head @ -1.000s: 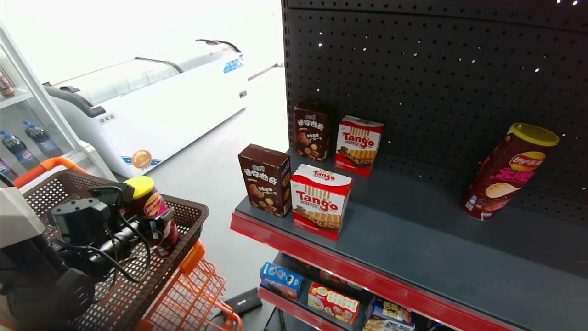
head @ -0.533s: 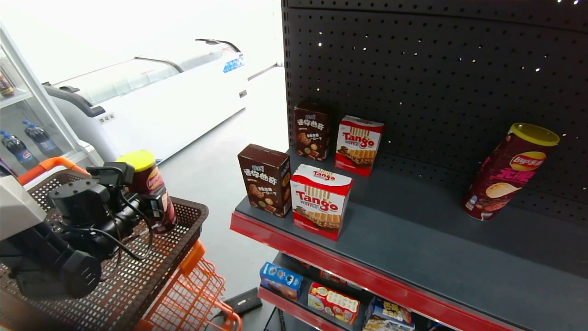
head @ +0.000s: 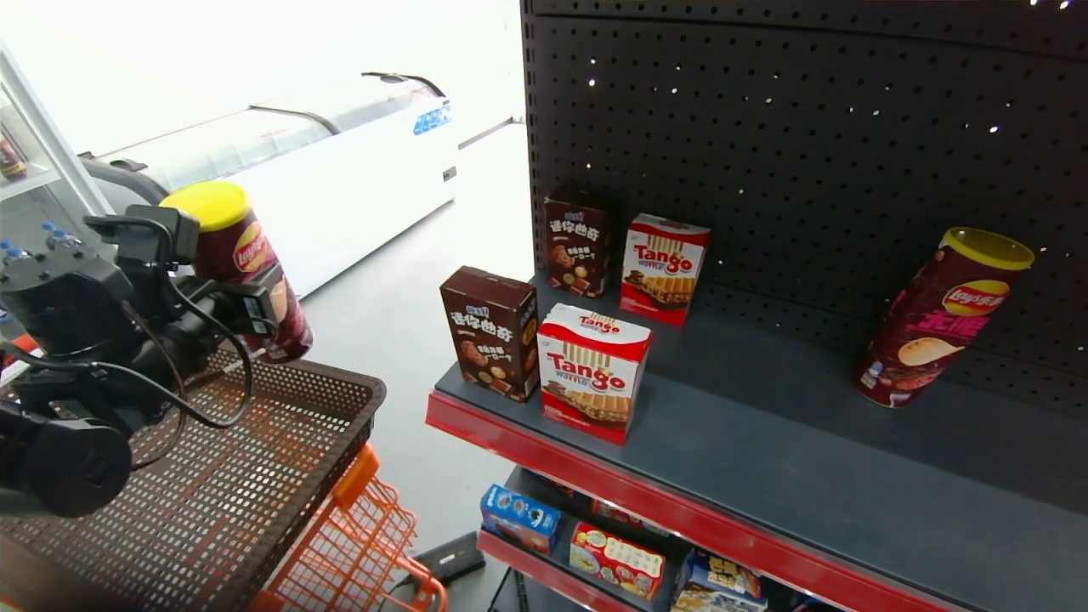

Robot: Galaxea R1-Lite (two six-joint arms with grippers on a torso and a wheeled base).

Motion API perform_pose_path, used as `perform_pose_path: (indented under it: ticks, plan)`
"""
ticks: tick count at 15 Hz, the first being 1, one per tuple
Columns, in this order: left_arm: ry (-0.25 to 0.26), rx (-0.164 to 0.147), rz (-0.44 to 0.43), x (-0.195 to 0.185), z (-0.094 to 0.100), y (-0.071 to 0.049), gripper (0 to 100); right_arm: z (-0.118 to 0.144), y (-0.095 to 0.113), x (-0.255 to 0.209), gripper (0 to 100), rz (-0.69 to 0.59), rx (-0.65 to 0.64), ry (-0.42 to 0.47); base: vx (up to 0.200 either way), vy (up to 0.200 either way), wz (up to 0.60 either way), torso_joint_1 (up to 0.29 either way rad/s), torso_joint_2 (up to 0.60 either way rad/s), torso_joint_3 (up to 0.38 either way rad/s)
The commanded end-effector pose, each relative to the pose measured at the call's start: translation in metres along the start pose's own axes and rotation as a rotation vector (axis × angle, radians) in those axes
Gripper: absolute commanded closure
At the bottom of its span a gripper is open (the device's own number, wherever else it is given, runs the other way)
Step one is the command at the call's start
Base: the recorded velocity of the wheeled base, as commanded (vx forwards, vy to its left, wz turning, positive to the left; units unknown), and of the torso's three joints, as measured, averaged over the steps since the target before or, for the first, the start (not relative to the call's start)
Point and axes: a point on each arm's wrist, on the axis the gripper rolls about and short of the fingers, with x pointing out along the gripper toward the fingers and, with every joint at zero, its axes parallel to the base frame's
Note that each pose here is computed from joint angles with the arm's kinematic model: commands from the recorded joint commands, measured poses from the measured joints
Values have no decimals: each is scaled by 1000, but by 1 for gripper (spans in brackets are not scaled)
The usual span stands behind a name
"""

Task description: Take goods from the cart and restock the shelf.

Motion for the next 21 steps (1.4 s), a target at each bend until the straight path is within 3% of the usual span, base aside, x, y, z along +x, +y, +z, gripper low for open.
perform_pose_path:
  ticks: [1, 3, 5, 6, 7, 8, 9, 11, 14, 18, 21]
  plan:
    - [-91, -13, -20, -16, 34, -7, 100, 0, 0, 0, 0, 0, 0, 0, 0, 0, 0, 0, 0, 0]
    - [-32, -39, -99, -55, 68, -20, 100, 0, 0, 0, 0, 0, 0, -1, 0, 0, 0, 0, 0, 0]
    - [-12, -39, -116, -62, 72, -22, 100, 0, 0, 0, 0, 0, 0, 0, 0, 0, 0, 0, 0, 0]
    - [5, -56, -312, -75, 75, -44, 100, 0, 0, 0, 0, 0, 0, -1, 0, 0, 0, 0, 0, 0]
    - [-17, -58, -419, -76, 80, -49, 100, 0, 0, 0, 0, -1, 0, -1, 0, 0, 0, 0, 0, 0]
    - [-17, -59, -434, -77, 79, -50, 100, 0, 0, 0, 0, 0, 0, -1, 0, 0, 0, 0, 0, 0]
    - [-16, -71, -534, -84, 79, -59, 100, 0, 0, 0, 0, -1, 0, -1, 0, 0, 0, 0, 0, 0]
    - [-3, -115, -632, -92, 81, -71, 100, 0, 0, 0, 0, 0, 0, -1, 0, 0, 0, 0, 0, 0]
    - [6, -127, -680, -100, 79, -81, 100, 0, 0, 0, 0, 0, 0, 0, 0, 0, 0, 0, 0, 0]
    - [-7, -122, -679, -112, 81, -80, 100, 0, 0, 0, 0, 0, 0, -1, 0, 0, 0, 0, 0, 0]
    - [-38, -129, -786, -119, 87, -97, 100, 0, 0, 0, 0, -1, 0, 0, 0, 0, 0, 0, 0, 0]
